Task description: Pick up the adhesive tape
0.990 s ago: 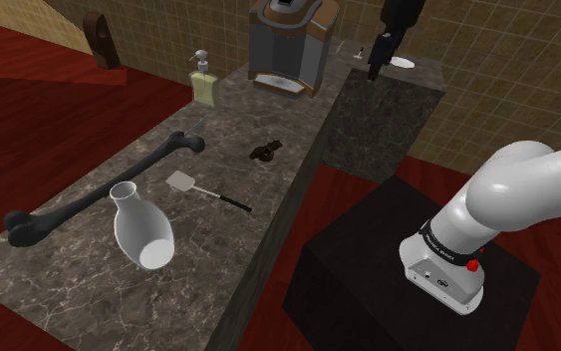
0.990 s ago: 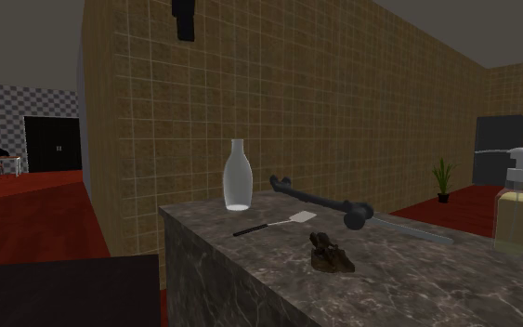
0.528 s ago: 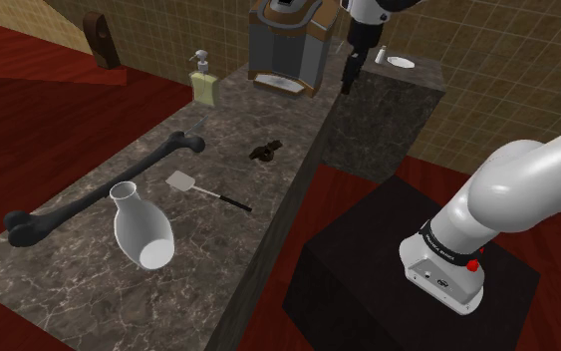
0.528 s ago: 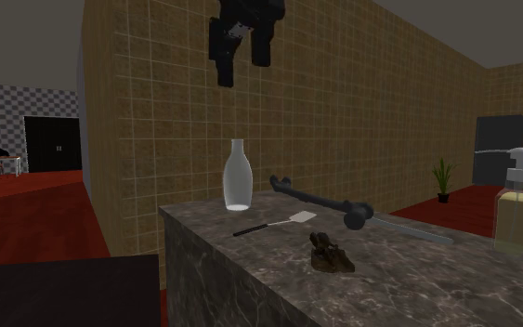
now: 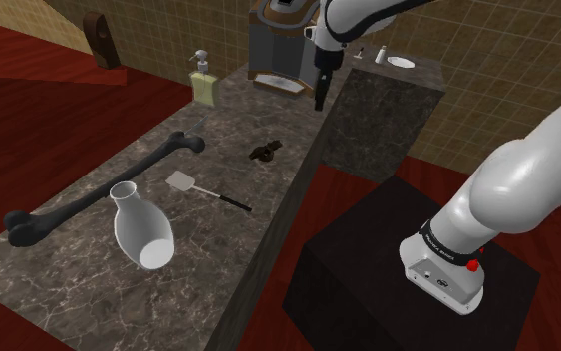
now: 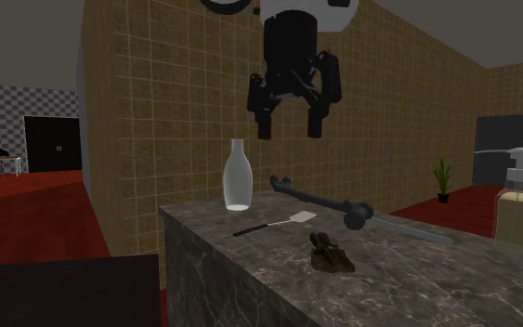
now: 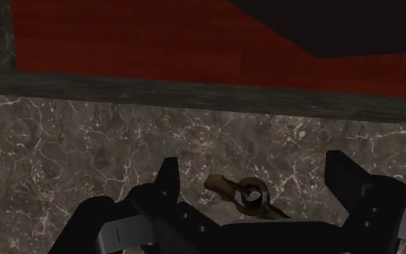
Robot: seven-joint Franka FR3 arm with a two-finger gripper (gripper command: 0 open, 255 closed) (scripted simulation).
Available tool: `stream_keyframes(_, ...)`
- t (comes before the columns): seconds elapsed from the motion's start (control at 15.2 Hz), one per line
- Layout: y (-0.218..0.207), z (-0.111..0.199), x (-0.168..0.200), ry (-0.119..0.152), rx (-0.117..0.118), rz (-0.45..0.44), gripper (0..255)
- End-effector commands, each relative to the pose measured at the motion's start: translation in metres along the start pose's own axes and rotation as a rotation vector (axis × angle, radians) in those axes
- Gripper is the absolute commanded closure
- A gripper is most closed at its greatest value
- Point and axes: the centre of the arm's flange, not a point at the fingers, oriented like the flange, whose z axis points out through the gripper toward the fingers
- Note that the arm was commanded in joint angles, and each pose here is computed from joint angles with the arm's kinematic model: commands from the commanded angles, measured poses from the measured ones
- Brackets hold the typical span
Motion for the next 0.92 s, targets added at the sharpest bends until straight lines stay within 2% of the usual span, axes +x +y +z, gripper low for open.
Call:
stream_keyframes(0.0,0.002,0.021,0.02,-0.006,0.013,-0.048,0)
stream_keyframes(0.86,-0.001,0.15,0.14,-0.046,0.097,-0.343,0)
